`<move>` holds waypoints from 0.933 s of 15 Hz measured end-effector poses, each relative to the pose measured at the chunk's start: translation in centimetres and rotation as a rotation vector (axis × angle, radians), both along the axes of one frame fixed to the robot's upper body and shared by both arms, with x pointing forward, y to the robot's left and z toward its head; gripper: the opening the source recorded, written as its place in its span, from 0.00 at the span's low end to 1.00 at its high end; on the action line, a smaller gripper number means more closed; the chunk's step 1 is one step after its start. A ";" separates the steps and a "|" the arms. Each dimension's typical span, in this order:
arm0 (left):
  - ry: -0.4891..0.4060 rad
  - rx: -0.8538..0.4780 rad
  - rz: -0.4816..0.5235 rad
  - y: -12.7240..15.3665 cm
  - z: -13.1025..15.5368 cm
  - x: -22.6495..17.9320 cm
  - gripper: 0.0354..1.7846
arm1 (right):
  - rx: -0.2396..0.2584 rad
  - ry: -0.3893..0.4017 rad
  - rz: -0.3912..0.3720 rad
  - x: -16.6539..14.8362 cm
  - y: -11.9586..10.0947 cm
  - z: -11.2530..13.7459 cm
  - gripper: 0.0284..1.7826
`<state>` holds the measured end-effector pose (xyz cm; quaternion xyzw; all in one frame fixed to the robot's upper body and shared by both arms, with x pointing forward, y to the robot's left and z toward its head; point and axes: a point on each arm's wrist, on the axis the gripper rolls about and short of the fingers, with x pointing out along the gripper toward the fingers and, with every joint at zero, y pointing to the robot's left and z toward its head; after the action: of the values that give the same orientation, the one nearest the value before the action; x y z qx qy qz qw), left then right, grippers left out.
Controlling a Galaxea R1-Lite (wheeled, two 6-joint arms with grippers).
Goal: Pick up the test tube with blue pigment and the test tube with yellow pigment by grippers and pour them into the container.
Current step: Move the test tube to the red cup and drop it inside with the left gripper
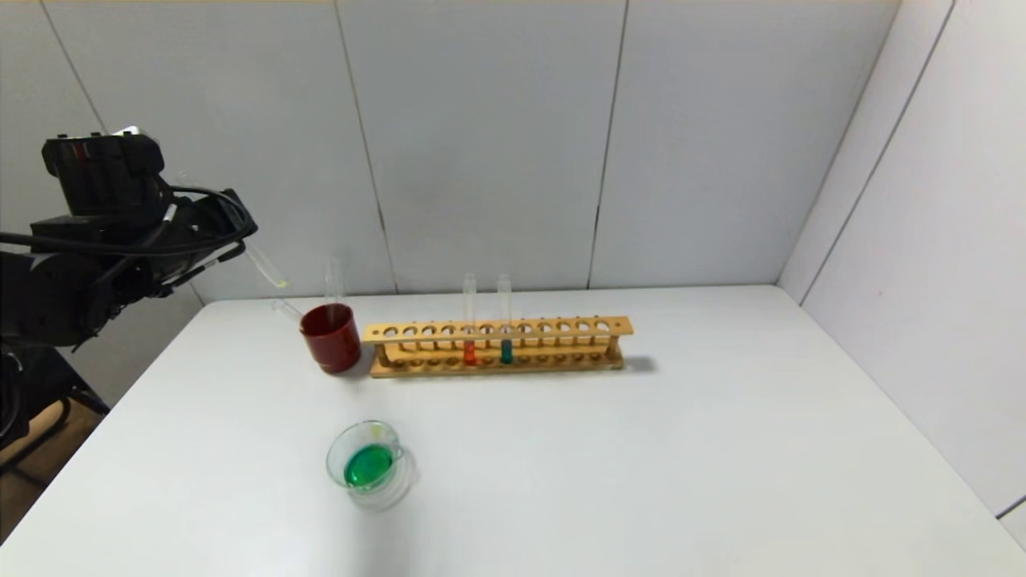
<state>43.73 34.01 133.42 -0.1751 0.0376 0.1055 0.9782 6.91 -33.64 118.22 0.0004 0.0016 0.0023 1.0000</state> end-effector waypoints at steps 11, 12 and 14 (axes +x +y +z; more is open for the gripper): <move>0.047 -0.036 0.007 0.3 -3.3 4.1 0.16 | 0.000 0.000 0.000 0.0 0.0 0.0 0.98; 0.058 -0.036 0.006 0.2 -3.7 4.3 0.16 | 0.001 0.000 0.000 0.0 0.0 0.0 0.98; 0.071 -0.036 0.007 0.3 -4.5 4.7 0.16 | 0.000 0.000 0.001 0.0 0.0 0.0 0.98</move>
<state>48.40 34.30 128.95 -0.1887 0.0737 0.1144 0.9726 6.91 -33.64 118.22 0.0004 0.0014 0.0030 1.0000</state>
